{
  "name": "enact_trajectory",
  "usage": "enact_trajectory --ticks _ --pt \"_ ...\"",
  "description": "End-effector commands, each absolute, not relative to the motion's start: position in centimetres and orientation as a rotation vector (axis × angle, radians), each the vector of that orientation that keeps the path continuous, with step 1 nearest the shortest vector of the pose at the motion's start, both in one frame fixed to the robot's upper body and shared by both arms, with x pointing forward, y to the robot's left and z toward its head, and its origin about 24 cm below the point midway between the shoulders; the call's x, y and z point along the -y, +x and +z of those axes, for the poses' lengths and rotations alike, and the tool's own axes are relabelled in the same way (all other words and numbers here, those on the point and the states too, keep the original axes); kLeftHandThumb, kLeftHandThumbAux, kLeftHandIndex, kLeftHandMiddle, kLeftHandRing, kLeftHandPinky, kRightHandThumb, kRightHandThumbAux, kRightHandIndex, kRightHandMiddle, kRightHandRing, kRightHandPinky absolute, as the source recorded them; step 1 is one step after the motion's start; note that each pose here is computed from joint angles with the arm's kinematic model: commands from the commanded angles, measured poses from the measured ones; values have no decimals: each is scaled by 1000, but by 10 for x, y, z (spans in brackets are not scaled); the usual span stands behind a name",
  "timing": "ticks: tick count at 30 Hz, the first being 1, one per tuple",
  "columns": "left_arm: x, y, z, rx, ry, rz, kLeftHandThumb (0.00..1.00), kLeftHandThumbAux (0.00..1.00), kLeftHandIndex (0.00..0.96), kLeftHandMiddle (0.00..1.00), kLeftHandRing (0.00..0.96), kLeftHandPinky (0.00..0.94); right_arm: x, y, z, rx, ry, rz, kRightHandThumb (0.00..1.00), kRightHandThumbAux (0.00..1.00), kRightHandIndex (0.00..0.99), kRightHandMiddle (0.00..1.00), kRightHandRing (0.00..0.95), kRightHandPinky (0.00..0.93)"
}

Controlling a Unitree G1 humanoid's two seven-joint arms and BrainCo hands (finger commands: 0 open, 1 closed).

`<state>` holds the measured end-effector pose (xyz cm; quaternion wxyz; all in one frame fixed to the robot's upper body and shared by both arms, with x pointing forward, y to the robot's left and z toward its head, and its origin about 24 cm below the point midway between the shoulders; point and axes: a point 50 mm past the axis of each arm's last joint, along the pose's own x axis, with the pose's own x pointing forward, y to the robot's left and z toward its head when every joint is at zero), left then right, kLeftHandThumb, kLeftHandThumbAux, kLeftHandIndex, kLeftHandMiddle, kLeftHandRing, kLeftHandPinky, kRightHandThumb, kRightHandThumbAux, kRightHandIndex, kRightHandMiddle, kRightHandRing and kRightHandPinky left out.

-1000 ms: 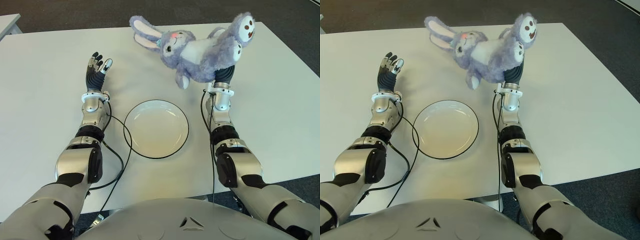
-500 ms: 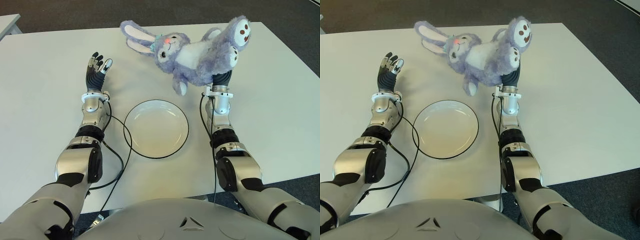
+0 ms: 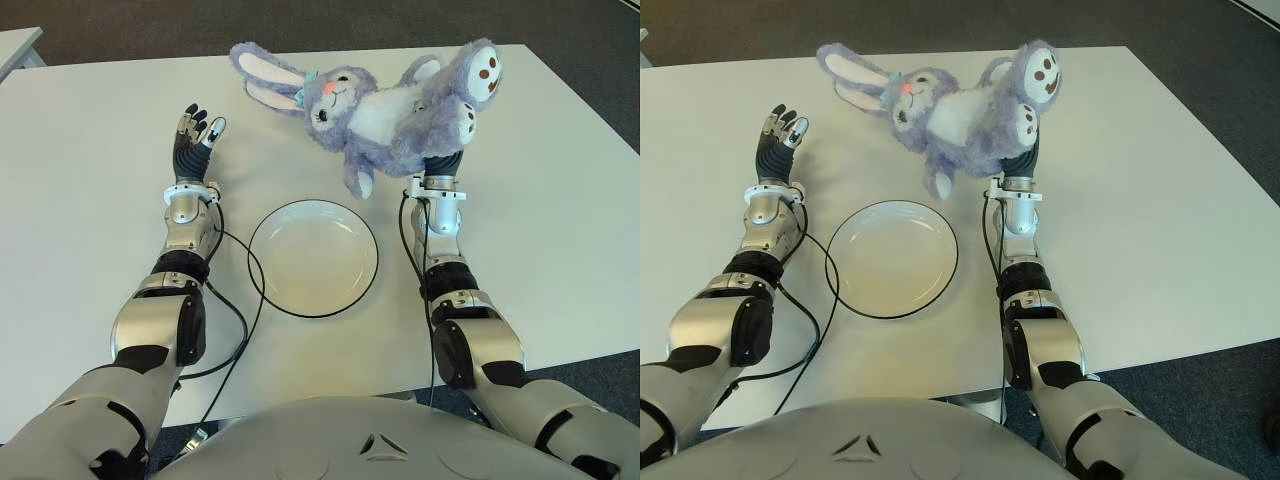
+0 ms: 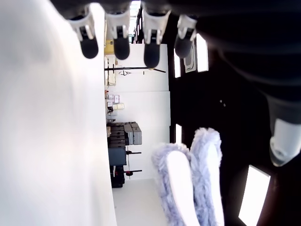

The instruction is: Put the doll into the plate.

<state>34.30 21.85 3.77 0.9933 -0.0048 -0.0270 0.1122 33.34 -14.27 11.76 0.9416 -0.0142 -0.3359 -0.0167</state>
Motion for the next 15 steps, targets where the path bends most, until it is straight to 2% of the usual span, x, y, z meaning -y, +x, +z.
enact_trajectory --ticks 1,15 --pt "-212 322 -4 -123 -24 227 0 516 45 119 71 0 142 328 116 707 -33 -17 720 711 439 844 856 860" --pt "-211 322 -5 -132 -22 221 0 509 33 106 60 0 140 323 121 755 -43 6 720 711 439 844 862 865"
